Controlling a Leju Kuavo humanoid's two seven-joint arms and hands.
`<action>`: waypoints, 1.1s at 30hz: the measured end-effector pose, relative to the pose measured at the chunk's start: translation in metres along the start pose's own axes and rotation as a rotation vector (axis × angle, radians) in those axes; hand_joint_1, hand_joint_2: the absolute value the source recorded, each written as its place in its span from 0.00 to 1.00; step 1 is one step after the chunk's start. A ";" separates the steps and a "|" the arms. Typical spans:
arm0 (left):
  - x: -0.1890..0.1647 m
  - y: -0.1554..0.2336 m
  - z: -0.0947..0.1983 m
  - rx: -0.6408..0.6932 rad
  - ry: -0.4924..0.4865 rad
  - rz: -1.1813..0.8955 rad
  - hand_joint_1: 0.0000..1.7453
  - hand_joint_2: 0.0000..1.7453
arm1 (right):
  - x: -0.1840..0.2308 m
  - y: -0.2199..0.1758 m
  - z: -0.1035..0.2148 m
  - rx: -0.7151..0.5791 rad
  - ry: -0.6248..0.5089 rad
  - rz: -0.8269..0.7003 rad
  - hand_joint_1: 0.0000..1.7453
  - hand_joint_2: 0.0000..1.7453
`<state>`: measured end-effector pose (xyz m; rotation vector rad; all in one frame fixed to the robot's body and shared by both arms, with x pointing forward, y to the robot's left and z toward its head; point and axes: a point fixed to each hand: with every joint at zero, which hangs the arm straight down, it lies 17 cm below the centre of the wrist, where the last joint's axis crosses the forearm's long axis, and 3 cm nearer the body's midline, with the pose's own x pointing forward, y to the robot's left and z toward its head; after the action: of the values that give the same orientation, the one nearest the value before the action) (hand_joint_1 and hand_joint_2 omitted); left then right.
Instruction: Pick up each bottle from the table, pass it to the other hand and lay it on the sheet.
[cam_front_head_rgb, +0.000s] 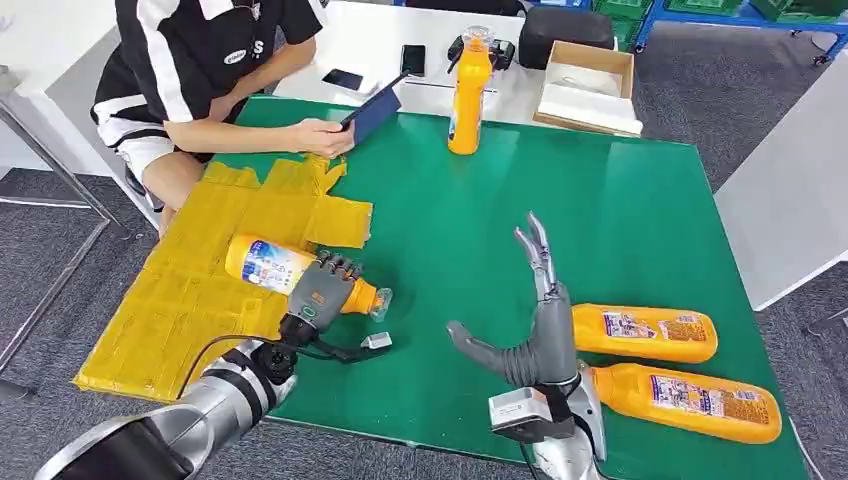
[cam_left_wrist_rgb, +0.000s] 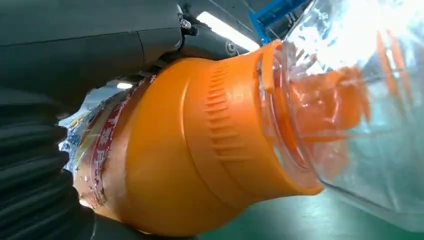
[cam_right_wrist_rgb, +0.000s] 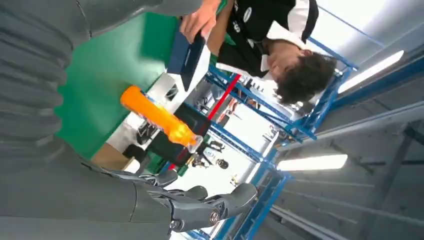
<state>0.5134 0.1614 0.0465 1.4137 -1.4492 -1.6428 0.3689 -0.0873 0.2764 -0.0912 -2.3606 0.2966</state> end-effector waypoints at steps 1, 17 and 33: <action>-0.002 -0.002 0.000 -0.007 0.004 -0.006 1.00 1.00 | -0.001 0.001 0.000 0.004 0.001 -0.001 0.00 1.00; -0.042 -0.001 -0.001 0.001 0.132 0.064 0.00 1.00 | -0.013 0.019 0.009 0.062 0.034 0.041 0.00 1.00; -0.034 0.127 -0.003 0.463 0.104 1.159 0.00 1.00 | -0.089 -0.002 0.043 0.210 0.224 0.536 0.00 1.00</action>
<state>0.4967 0.1543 0.1767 0.5421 -2.0628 -0.5122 0.4034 -0.1104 0.1872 -0.6269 -2.0340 0.7478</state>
